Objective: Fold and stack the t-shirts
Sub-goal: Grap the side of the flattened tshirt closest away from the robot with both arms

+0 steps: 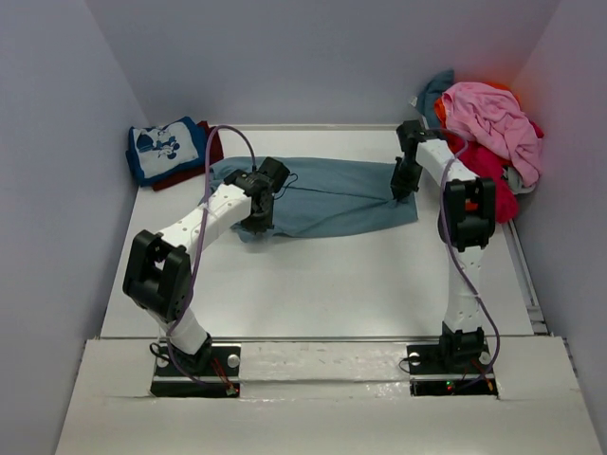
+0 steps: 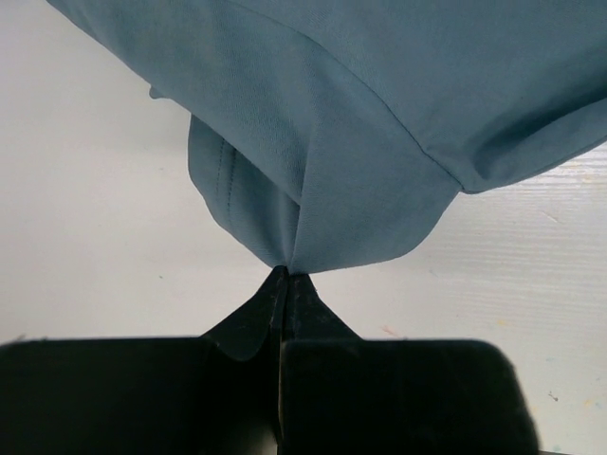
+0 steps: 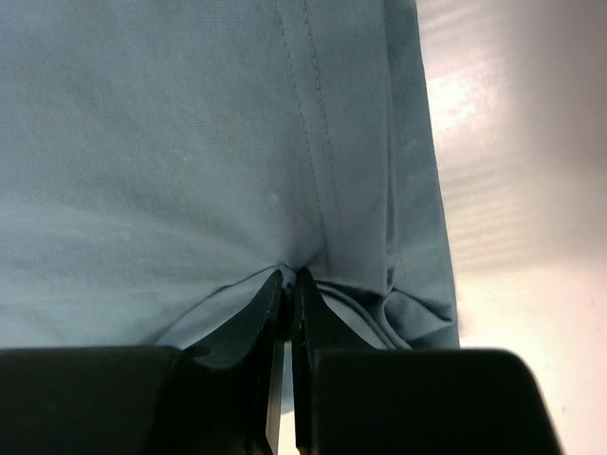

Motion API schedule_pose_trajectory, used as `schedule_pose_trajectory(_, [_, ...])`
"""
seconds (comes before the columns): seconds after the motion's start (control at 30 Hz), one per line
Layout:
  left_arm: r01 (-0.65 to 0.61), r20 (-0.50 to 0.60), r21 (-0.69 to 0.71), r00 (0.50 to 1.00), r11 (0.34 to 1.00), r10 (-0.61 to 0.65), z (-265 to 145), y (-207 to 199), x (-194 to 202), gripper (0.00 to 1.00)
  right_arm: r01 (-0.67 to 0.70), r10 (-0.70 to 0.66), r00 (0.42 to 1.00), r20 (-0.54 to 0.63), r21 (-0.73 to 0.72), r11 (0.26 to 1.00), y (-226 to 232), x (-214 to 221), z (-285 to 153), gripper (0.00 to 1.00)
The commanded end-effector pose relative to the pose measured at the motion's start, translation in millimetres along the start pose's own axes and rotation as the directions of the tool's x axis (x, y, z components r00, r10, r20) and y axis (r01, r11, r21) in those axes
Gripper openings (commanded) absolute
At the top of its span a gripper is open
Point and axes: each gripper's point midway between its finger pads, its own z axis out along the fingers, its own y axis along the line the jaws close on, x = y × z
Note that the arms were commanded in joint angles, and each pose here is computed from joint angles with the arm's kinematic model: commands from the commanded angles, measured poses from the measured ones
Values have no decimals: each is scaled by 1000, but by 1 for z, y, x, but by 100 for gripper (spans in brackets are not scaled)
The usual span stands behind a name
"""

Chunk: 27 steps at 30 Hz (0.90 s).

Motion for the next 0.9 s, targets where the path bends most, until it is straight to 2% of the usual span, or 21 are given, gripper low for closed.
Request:
schedule_pose_trajectory(0.0, [-3, -40, -41, 999, 999, 1, -1, 11, 19, 6, 11, -10, 998, 59, -24, 1000, -4, -4, -49, 7])
schedule_pose_trajectory(0.27, [-9, -69, -64, 998, 998, 5, 3, 17, 33, 6, 9, -5, 996, 86, -48, 999, -12, 10, -87, 7])
schedule_pose_trajectory(0.63, [-24, -108, -39, 994, 999, 19, -2, 19, 50, 6, 14, -13, 999, 46, -27, 1000, -44, 66, -114, 7])
schedule_pose_trajectory(0.87, [0, -75, -37, 997, 999, -3, -21, 25, 44, 6, 11, -10, 999, 40, -25, 1000, -57, 91, -125, 7])
